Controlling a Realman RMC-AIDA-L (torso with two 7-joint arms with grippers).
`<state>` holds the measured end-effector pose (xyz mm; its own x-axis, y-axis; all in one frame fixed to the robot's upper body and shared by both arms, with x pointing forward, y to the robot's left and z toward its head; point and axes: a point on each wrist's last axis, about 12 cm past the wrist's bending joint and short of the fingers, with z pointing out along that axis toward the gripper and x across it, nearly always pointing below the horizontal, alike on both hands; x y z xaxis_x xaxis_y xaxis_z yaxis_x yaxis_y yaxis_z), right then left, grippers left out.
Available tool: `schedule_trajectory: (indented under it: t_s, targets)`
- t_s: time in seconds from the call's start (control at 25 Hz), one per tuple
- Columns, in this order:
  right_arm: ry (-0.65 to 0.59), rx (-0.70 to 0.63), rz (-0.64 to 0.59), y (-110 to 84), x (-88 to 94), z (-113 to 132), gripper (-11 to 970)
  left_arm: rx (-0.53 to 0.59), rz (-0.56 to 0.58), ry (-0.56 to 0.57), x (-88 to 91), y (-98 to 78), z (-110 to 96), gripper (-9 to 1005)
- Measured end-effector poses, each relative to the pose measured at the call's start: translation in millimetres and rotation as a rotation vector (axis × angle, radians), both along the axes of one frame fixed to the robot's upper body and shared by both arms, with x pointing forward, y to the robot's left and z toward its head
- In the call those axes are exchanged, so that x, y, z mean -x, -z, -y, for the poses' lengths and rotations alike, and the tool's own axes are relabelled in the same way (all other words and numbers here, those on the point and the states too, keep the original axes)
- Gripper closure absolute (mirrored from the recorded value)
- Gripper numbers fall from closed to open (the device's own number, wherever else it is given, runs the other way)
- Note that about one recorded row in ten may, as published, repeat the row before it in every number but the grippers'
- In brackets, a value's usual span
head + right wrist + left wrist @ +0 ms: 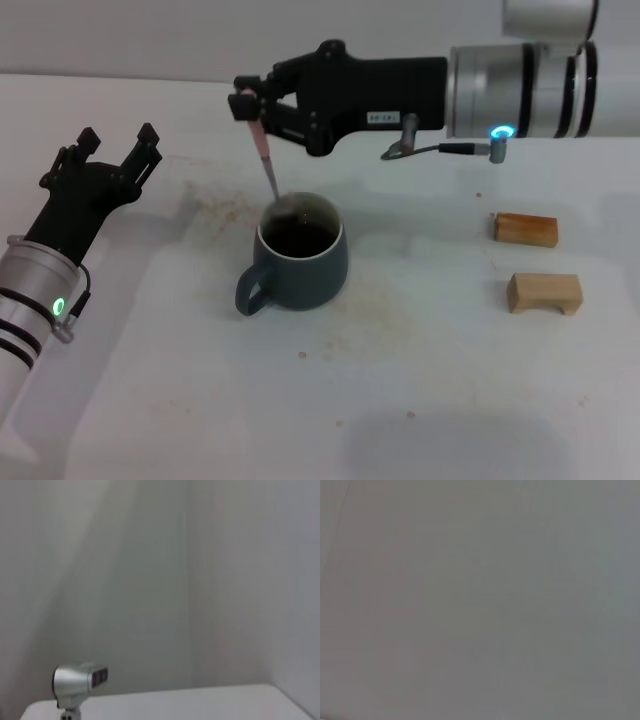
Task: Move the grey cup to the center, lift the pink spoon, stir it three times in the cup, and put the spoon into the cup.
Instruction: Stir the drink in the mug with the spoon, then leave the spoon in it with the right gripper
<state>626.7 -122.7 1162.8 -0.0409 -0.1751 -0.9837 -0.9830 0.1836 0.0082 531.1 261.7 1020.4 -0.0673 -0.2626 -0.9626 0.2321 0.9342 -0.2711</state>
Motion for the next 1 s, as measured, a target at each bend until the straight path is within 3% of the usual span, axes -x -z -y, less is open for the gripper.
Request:
schedule_trajectory:
  t_s: [0.6, 1.0]
  targets:
    - [0.059, 0.038, -0.019, 30.1, 6.1, 6, 865, -0.002, -0.004, 0.009, -3.0, -0.7, 3, 169]
    - [0.05, 0.067, -0.028, 39.1, 10.3, 5, 864, -0.005, -0.008, 0.013, -6.1, -1.6, 5, 169]
